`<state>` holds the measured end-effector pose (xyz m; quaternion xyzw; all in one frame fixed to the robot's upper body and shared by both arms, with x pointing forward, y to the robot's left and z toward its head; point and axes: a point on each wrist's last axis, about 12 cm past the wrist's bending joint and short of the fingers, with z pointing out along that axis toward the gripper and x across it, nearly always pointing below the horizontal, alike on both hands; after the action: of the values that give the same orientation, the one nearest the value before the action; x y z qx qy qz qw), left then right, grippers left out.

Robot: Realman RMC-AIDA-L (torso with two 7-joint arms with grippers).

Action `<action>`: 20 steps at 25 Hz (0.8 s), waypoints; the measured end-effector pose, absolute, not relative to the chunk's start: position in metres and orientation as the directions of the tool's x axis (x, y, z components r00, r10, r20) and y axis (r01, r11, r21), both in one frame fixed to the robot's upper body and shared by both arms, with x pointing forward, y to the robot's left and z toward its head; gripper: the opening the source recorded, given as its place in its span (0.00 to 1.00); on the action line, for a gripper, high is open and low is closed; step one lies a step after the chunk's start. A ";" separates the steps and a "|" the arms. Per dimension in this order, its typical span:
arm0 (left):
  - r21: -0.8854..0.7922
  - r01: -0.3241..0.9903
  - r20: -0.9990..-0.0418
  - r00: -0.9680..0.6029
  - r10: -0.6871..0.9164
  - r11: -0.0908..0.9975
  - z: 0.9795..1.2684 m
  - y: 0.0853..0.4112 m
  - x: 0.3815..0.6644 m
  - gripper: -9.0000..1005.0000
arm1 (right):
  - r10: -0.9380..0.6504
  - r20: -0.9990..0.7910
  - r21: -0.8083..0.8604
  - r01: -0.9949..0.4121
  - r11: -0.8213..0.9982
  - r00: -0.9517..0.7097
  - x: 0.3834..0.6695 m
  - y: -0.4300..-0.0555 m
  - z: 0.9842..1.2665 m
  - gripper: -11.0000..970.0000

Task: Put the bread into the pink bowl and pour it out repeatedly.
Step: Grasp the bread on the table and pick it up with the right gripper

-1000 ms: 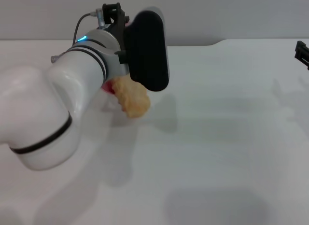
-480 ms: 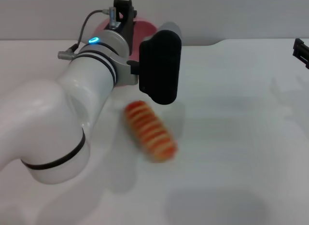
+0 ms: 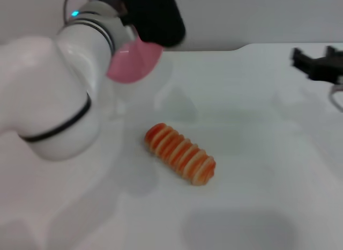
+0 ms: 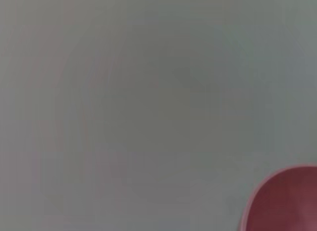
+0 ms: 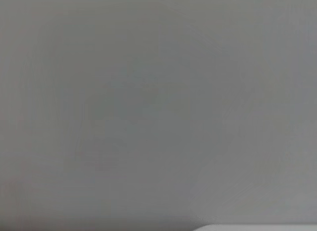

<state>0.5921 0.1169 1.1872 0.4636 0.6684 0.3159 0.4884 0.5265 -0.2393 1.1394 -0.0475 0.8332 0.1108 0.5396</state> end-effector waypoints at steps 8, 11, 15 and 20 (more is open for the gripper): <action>0.685 0.282 -0.545 -0.414 0.729 0.672 1.197 0.158 0.604 0.08 | 0.017 -0.830 0.291 -0.407 0.866 -0.558 0.536 -0.157 1.123 0.75; 0.650 0.274 -0.568 -0.445 0.692 0.709 1.199 0.164 0.604 0.08 | -0.025 -0.776 0.332 -0.443 0.833 -0.630 0.541 -0.134 1.104 0.75; 0.643 0.273 -0.575 -0.447 0.686 0.716 1.199 0.164 0.604 0.08 | -0.077 -0.725 0.355 -0.467 0.810 -0.684 0.541 -0.115 1.084 0.75; 0.643 0.280 -0.575 -0.438 0.691 0.713 1.200 0.161 0.605 0.08 | -0.091 -0.710 0.363 -0.474 0.802 -0.698 0.539 -0.109 1.079 0.75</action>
<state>0.6049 0.1607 1.2001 0.2978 0.8148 0.2343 0.4388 0.5392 -0.1093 1.0792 -0.1602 0.8808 0.2705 0.3540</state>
